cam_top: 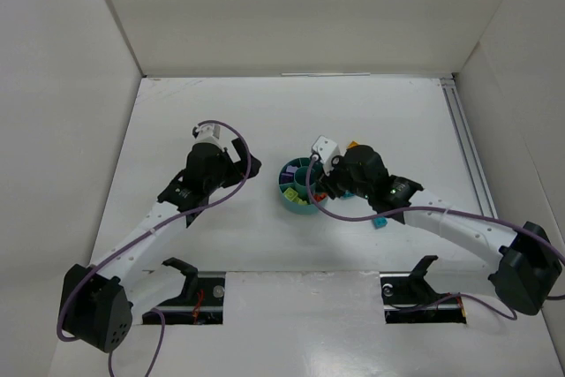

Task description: Sort the legos into containers by color

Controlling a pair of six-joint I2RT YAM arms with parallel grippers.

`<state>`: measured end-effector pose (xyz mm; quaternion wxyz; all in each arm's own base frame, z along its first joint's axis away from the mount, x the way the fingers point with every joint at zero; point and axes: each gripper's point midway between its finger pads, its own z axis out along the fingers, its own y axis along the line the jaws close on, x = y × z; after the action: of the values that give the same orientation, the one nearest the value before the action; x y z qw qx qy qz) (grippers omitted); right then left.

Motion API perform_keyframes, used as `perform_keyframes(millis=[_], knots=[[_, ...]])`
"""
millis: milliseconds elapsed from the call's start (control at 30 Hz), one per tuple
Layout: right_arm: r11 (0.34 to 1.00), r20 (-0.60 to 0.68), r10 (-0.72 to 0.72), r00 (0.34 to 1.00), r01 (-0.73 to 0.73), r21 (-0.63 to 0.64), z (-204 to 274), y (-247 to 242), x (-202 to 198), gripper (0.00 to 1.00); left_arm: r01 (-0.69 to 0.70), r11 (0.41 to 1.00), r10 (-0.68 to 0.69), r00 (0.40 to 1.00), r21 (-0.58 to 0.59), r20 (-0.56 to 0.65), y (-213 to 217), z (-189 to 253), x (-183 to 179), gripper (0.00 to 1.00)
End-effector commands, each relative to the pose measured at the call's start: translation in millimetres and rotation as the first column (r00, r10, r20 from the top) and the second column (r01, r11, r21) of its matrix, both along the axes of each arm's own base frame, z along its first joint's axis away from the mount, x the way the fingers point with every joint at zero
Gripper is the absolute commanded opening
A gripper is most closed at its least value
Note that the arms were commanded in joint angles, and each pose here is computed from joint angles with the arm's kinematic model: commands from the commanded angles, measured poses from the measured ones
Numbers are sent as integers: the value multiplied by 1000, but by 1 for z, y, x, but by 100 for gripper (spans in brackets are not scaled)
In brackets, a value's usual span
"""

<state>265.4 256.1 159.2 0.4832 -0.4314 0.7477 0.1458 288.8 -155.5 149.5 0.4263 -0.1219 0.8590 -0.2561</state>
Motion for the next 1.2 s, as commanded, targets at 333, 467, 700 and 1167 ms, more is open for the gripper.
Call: perform_keyframes(millis=[333,467,700,1167], knots=[[843,-105,-537,837,528,-102,-5,-108,79,80,-16,1000,16,999,2,30,-2,9,17,100],[780,-151,-626,765,619,-98,-15,-120,109,80,-15,1000,15,1000,15,1,-3,-1,18,100],[708,-234,-698,677,701,-85,-53,-113,147,80,-19,1000,19,1000,12,-13,-5,-1,22,100],[589,-321,-780,538,804,-84,-107,-122,176,80,-20,1000,20,1000,-6,-24,-4,-4,14,100]])
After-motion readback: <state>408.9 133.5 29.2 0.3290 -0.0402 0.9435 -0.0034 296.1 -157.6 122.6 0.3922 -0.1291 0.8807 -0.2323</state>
